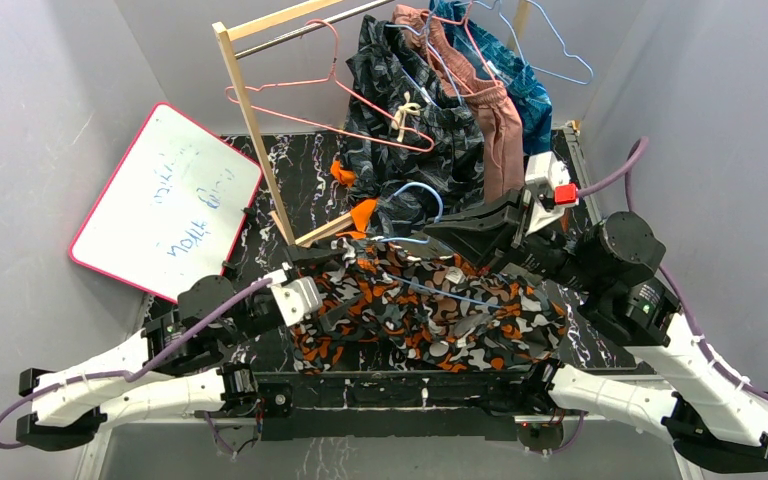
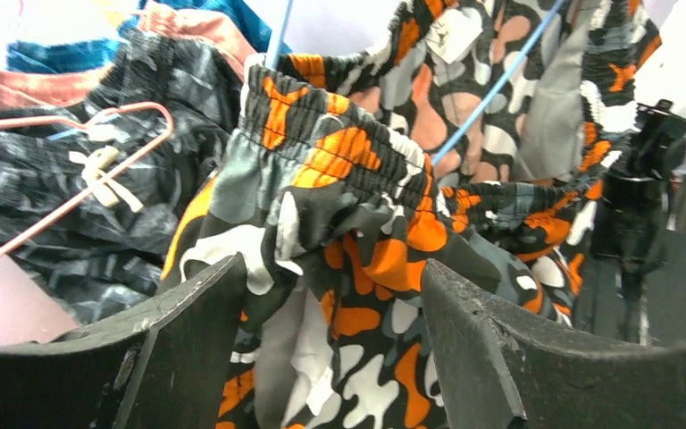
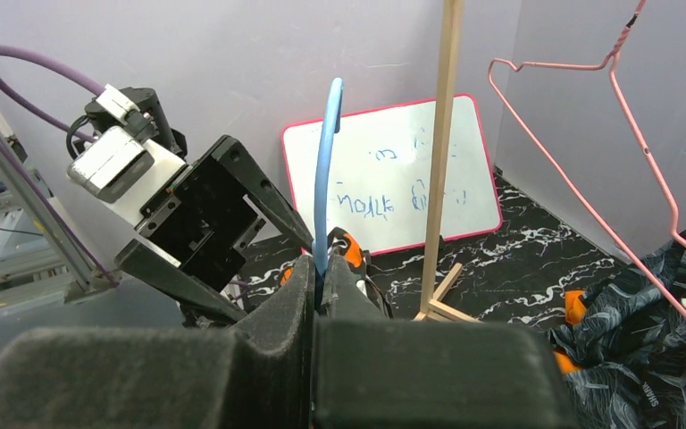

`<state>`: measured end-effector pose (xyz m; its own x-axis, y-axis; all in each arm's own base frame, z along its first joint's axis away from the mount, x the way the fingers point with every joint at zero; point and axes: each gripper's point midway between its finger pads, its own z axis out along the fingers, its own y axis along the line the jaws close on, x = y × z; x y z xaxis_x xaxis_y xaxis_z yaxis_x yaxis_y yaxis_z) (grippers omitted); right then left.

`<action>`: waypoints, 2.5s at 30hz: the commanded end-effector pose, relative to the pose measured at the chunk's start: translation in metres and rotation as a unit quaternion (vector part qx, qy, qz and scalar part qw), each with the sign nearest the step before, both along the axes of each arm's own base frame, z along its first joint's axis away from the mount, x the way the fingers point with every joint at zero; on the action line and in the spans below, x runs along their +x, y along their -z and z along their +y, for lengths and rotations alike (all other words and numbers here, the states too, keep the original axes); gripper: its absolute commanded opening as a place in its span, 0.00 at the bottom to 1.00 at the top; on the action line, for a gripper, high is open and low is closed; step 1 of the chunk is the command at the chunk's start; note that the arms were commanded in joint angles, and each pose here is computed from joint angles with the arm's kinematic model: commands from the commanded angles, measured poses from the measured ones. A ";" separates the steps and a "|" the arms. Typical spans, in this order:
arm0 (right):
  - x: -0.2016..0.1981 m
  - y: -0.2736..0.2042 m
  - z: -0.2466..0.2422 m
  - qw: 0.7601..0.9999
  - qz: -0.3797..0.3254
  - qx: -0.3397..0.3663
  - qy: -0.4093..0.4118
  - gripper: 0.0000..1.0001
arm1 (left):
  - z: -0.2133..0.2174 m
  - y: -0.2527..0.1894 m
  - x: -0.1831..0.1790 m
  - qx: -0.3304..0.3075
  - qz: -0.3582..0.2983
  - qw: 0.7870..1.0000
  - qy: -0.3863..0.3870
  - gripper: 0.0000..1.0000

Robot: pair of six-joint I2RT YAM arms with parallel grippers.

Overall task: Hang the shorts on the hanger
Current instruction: Hang the shorts on the hanger.

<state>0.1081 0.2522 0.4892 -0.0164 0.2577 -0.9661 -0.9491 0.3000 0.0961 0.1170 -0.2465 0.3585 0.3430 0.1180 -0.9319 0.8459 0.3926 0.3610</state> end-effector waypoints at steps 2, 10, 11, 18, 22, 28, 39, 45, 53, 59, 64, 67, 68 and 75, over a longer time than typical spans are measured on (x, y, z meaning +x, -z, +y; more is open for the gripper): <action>-0.005 -0.029 -0.012 0.999 -0.019 0.050 0.007 0.00 | 0.005 -0.047 0.015 -0.062 -0.087 0.994 -0.039 0.69; -0.006 -0.028 -0.012 0.999 -0.016 0.052 0.003 0.00 | -0.001 -0.052 0.027 -0.061 -0.110 0.990 -0.066 0.28; -0.006 -0.029 -0.012 0.999 -0.016 0.052 0.003 0.00 | 0.000 -0.054 0.029 -0.062 -0.113 0.989 -0.072 0.21; -0.009 -0.030 -0.016 0.998 -0.018 0.053 0.003 0.00 | 0.019 -0.064 0.039 -0.080 -0.125 0.982 -0.120 0.00; -0.013 -0.038 -0.022 0.997 -0.027 0.066 0.002 0.00 | 0.043 -0.069 0.045 -0.100 -0.130 0.973 -0.163 0.00; -0.020 -0.049 -0.028 0.995 -0.037 0.097 -0.007 0.00 | 0.063 -0.061 0.050 -0.098 -0.120 0.968 -0.200 0.00; -0.016 -0.053 -0.019 0.993 -0.035 0.114 -0.013 0.00 | 0.044 -0.049 0.038 -0.081 -0.084 0.983 -0.144 0.74; -0.009 -0.053 -0.022 0.993 -0.042 0.112 0.011 0.00 | 0.053 -0.073 0.029 -0.111 -0.084 0.982 -0.128 0.98; -0.003 -0.077 -0.043 0.987 -0.073 0.127 0.061 0.00 | 0.097 -0.110 0.007 -0.192 -0.087 0.971 -0.111 0.99; 0.008 -0.116 -0.066 0.974 -0.105 0.157 0.122 0.00 | 0.138 -0.125 0.002 -0.249 -0.087 0.955 -0.135 0.98; 0.008 -0.169 -0.094 0.952 -0.136 0.215 0.168 0.00 | 0.120 -0.126 -0.004 -0.240 -0.089 0.961 -0.102 0.98; 0.016 -0.174 -0.094 0.948 -0.132 0.224 0.185 0.00 | 0.091 -0.131 -0.010 -0.217 -0.080 0.971 -0.057 0.98; 0.020 -0.172 -0.090 0.948 -0.130 0.220 0.188 0.00 | 0.079 -0.133 -0.010 -0.209 -0.072 0.974 -0.044 0.98; 0.030 -0.158 -0.074 0.956 -0.117 0.197 0.186 0.00 | 0.007 -0.147 -0.027 -0.231 0.042 0.970 0.066 0.98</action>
